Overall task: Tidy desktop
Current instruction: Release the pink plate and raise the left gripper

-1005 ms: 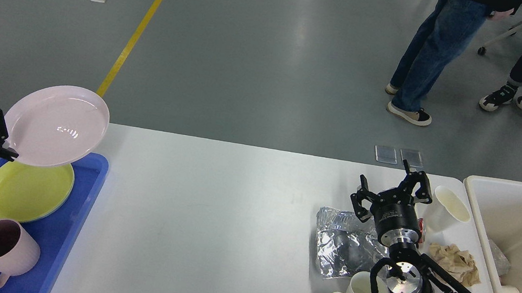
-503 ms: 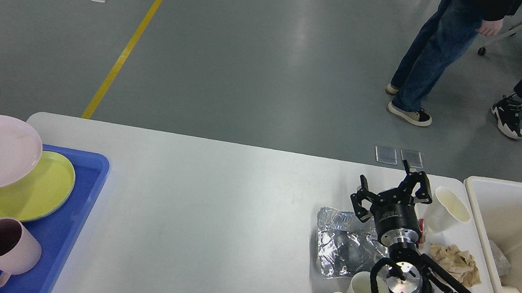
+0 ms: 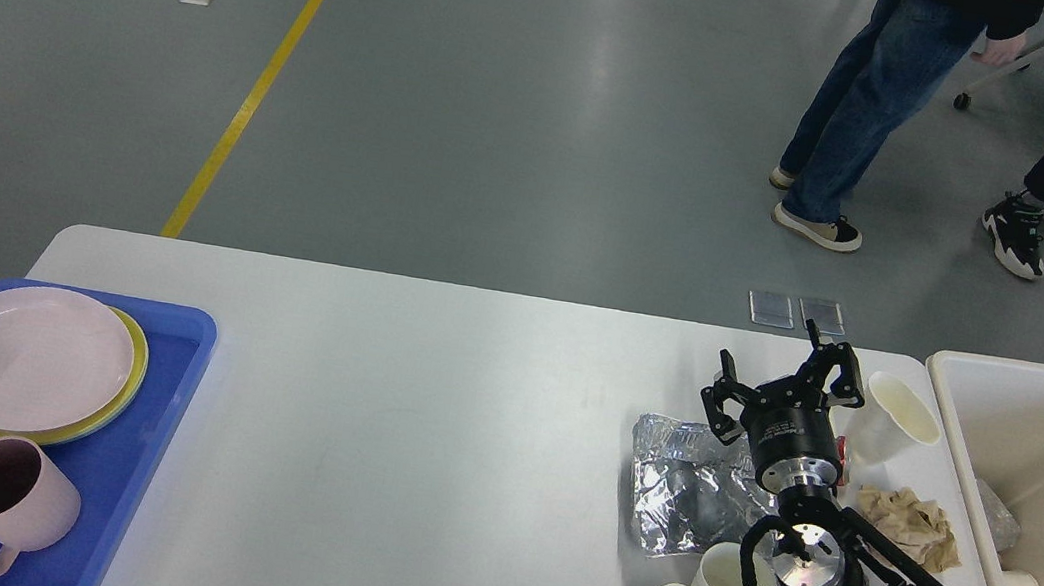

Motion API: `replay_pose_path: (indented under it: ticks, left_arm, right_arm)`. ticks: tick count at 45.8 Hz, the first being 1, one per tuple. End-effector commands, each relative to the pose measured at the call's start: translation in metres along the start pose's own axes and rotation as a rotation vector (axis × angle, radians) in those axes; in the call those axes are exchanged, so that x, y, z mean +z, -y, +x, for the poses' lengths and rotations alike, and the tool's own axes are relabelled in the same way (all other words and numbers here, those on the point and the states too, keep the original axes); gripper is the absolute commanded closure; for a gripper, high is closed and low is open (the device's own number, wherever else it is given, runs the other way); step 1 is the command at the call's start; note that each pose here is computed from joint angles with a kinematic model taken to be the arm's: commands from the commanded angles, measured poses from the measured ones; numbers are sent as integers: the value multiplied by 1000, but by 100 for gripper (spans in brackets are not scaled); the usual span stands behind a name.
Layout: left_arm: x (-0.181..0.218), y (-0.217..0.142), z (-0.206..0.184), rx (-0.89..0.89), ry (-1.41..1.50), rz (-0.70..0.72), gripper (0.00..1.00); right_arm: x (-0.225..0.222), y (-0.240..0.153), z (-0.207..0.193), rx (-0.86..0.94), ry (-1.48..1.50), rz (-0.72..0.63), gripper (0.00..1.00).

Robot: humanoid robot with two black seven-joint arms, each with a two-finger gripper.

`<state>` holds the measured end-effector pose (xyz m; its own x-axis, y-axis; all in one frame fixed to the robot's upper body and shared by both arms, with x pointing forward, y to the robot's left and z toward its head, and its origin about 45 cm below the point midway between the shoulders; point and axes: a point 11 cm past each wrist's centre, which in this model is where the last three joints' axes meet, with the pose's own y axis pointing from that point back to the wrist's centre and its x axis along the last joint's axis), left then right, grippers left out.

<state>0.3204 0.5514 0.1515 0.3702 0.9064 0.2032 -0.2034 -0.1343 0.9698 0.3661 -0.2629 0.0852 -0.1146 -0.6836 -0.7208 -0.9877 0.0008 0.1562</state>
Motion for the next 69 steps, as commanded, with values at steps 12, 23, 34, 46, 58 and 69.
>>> replay_pose_path:
  ticks: [12, 23, 34, 46, 58, 69]
  left_arm:
    - [11, 5, -9, -9, -5, -26, 100]
    - [14, 6, -11, -12, -7, -33, 97]
    - [12, 5, -5, 25, -22, -31, 35]
    - [11, 5, -3, 52, -34, -21, 9]
    - [47, -26, 12, 82, -24, -106, 4]
    - [104, -65, 18, 58, -128, -357, 4]
  right_arm:
    - [0, 0, 0, 0, 0, 0, 0]
    - [0, 0, 0, 0, 0, 0, 0]
    - [0, 0, 0, 1, 0, 0, 0]
    - [0, 0, 0, 0, 0, 0, 0]
    - [0, 0, -1, -2, 0, -1, 0]
    - [0, 0, 0, 0, 0, 1, 0]
